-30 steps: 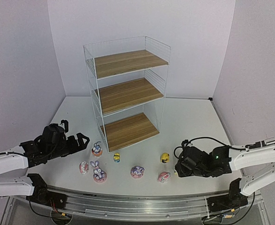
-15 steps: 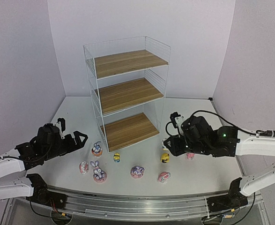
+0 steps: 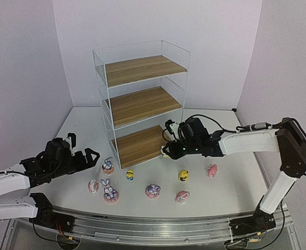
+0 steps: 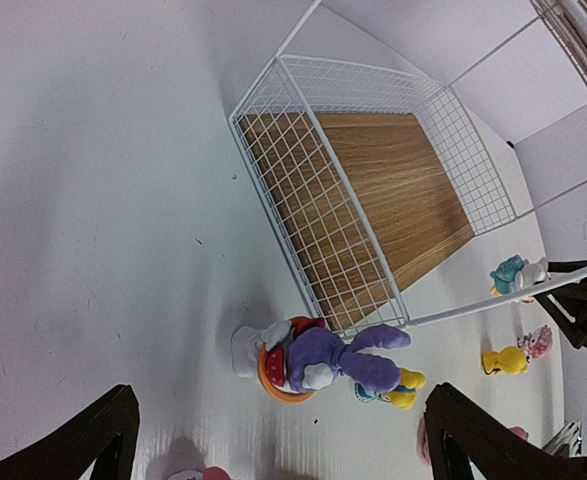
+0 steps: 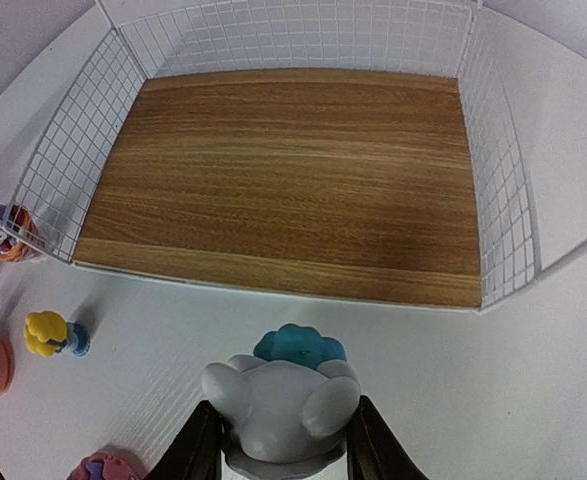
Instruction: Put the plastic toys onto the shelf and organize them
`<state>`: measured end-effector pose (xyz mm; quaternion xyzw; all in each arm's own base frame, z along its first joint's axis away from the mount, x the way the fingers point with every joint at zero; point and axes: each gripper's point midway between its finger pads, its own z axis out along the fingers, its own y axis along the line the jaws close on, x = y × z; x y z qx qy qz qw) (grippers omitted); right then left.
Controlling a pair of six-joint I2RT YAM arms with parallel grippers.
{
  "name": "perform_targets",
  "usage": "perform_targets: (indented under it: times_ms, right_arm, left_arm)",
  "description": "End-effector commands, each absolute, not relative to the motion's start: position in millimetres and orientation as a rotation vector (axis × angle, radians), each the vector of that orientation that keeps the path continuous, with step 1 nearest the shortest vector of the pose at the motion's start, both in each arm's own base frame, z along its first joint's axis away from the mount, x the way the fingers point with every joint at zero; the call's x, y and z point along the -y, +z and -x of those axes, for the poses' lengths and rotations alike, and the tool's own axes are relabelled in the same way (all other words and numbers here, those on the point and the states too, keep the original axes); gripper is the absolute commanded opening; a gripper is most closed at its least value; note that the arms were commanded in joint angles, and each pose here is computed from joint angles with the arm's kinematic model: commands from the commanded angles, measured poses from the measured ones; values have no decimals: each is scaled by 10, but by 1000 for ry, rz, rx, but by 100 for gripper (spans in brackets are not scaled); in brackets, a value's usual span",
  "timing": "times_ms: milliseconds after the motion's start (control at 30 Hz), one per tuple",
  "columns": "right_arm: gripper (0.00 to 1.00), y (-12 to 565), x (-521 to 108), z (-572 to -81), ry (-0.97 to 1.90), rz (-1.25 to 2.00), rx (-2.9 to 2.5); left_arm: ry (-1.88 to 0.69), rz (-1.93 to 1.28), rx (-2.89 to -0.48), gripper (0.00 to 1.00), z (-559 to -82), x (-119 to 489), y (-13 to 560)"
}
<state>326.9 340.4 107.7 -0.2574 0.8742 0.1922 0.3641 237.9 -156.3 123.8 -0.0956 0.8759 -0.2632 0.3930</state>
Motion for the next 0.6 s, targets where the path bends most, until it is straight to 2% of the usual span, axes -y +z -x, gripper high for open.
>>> perform_targets:
  times_ms: [0, 567]
  right_arm:
    - [3, 1366, -3687, -3606, 605, 705, -2074]
    - [3, 1116, -3752, -3997, 559, 726, -2053]
  left_arm:
    - [-712, 205, -2171, 100, -2460, 1668, 1440]
    - [-671, 180, -2178, 100, -2495, 1664, 1463]
